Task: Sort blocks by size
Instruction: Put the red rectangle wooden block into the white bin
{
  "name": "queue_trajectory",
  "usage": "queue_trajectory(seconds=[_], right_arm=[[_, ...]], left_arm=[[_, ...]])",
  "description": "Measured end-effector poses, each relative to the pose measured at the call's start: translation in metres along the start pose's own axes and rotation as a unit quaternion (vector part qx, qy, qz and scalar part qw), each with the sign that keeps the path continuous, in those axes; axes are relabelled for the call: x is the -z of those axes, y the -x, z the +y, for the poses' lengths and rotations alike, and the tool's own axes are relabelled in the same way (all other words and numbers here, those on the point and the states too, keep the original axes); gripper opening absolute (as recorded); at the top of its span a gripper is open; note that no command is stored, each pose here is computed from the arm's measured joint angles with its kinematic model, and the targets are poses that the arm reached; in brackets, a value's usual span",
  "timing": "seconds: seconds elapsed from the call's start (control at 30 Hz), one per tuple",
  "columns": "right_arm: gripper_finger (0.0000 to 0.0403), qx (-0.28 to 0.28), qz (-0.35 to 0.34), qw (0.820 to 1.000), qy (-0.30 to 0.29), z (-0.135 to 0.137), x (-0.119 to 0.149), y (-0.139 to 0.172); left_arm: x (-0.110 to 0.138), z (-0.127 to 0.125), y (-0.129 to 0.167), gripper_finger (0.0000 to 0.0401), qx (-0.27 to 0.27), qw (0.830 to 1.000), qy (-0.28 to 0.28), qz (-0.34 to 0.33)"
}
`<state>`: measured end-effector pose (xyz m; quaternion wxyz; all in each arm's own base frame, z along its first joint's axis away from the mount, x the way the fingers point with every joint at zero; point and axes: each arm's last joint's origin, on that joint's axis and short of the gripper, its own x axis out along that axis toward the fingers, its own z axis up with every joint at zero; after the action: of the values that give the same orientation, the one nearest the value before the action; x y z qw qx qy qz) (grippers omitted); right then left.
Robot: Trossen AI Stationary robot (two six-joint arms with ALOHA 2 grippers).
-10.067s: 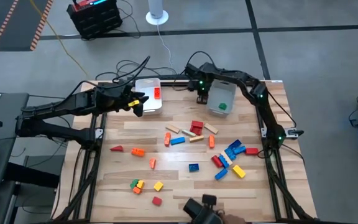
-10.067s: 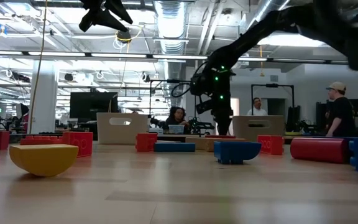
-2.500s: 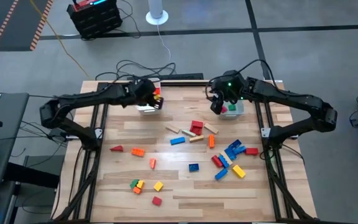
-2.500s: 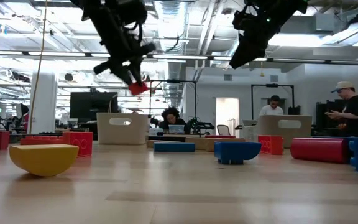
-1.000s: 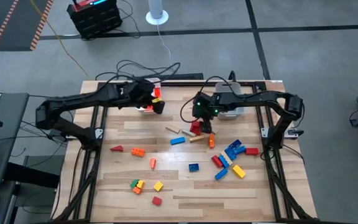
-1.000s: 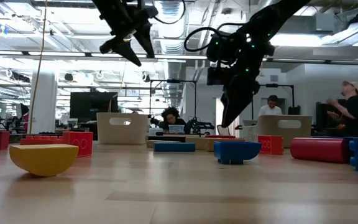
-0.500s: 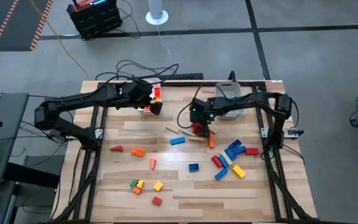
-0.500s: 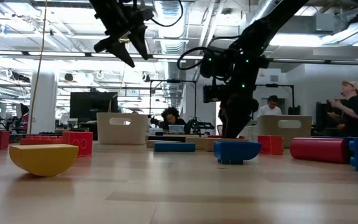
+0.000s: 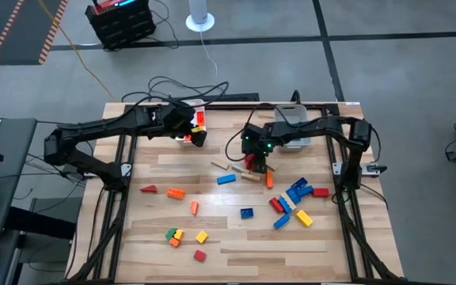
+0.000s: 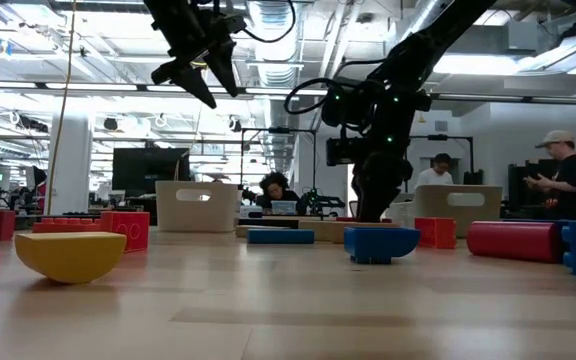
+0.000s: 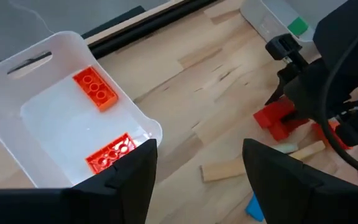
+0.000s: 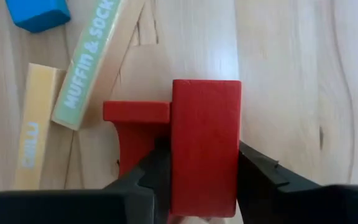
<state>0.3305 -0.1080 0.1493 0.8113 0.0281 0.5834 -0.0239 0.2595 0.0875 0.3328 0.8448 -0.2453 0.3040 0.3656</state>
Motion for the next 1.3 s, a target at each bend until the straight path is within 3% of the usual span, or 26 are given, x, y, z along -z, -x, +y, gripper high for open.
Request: queue_trajectory(seconds=[0.1, 0.37, 0.7, 0.9, 1.3], right_arm=[[0.0154, 0.003, 0.000, 1.000, 0.001, -0.001, -0.007, 0.010], [0.0154, 0.033, -0.114, 0.993, 0.011, -0.007, -0.037, 0.074], [0.0154, 0.068, -0.283, 0.955, 0.065, 0.008, -0.047, 0.152], [0.0156, 0.068, -0.302, 0.945, 0.107, 0.023, -0.050, 0.159], [0.0158, 0.051, -0.308, 0.938, 0.154, 0.049, -0.054, 0.158]], left_arm=[[-0.003, -0.006, 0.000, 0.0230, 0.017, 0.999, -0.035, -0.022], [-0.012, -0.019, 0.003, 0.0230, 0.079, 0.987, -0.113, -0.077], [-0.010, -0.031, 0.007, 0.0230, 0.153, 0.970, -0.170, -0.081], [-0.006, -0.053, 0.011, 0.0230, 0.197, 0.945, -0.232, -0.120], [0.001, -0.071, -0.008, 0.0230, 0.195, 0.936, -0.265, -0.128]])
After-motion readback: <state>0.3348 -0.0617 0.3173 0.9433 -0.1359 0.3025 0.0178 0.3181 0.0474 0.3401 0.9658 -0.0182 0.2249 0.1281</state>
